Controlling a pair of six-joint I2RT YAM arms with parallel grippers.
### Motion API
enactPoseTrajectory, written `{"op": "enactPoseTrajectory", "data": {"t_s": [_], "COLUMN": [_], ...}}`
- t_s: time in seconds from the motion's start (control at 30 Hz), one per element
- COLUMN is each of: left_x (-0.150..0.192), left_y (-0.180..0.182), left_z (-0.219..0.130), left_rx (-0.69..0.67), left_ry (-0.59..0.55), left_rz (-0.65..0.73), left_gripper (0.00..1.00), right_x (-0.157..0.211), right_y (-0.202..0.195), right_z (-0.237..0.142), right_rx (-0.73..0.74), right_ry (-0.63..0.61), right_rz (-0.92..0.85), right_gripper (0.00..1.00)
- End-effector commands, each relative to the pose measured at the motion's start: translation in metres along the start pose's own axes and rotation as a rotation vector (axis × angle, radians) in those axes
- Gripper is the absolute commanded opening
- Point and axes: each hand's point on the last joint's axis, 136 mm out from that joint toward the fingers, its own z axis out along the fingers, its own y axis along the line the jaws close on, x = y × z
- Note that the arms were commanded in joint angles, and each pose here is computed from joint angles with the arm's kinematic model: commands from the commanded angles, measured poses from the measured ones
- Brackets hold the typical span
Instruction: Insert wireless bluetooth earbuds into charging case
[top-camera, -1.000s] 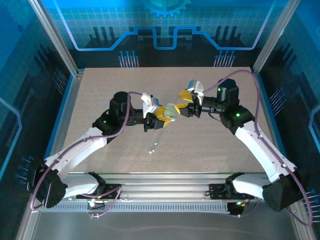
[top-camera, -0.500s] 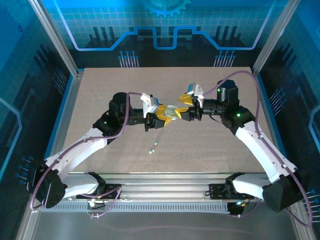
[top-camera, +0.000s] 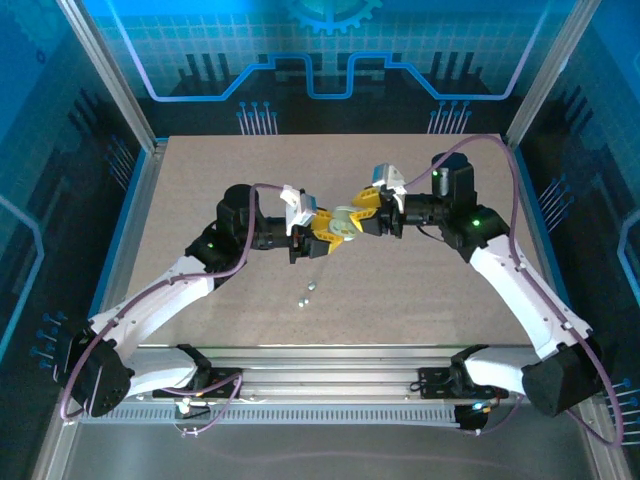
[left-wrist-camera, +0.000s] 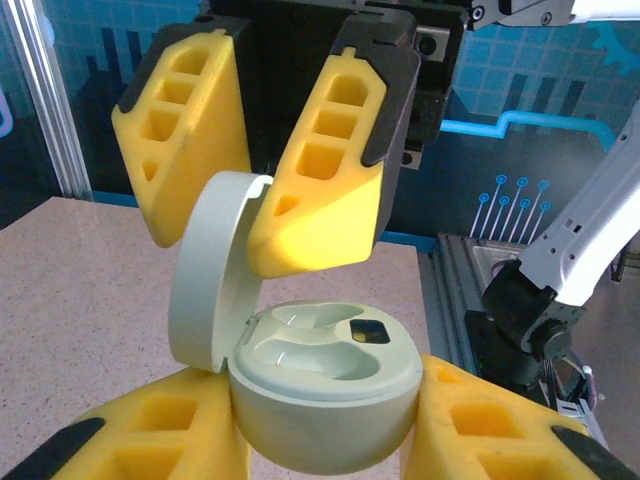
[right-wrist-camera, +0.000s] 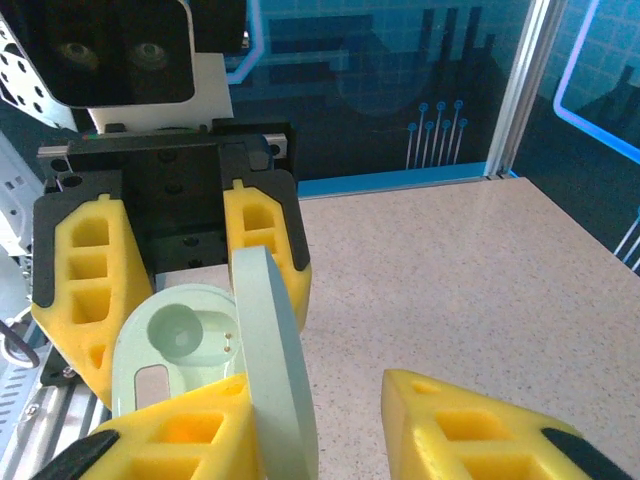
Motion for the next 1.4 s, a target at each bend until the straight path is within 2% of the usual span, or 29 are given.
{"op": "enactPoseTrajectory", "data": {"t_s": [0.0,0.3,0.57,0.83,1.03,1.37], "left_x": [-0.007,-0.009,-0.006,-0.004,-0.006,-0.010], "left_y": [-0.013,-0.011,-0.003,0.001,-0.001,-0.001], "left_z": [0.001,0.001,0.004,0.008,0.010,0.011], "left_rx": [0.074,0.061,0.035,0.029,0.036,0.020], "left_ry": [-0.011,-0.019,-0.015,-0.007,-0.013,-0.037], "left_rz": [0.010,0.018,-0.020,-0.054,-0.051,-0.030], "left_gripper": [0.36,0.37,0.43,0.56,0.56,0.63], "right_x": [-0.010,-0.011,-0.015,-0.014,-0.013,-0.008], "right_y": [0.007,0.014,0.012,0.009,0.006,0.006], "right_z": [0.001,0.005,0.005,0.004,0.003,0.007], "right_rx": [-0.043,-0.098,-0.050,0.007,0.035,0.042], "right_ry": [-0.005,0.016,0.018,0.024,0.029,0.046], "right_rz": [-0.034,-0.041,-0.073,-0.095,-0.102,-0.108], "right_gripper": [0.34,0.21,0.12,0.11,0.12,0.13]}}
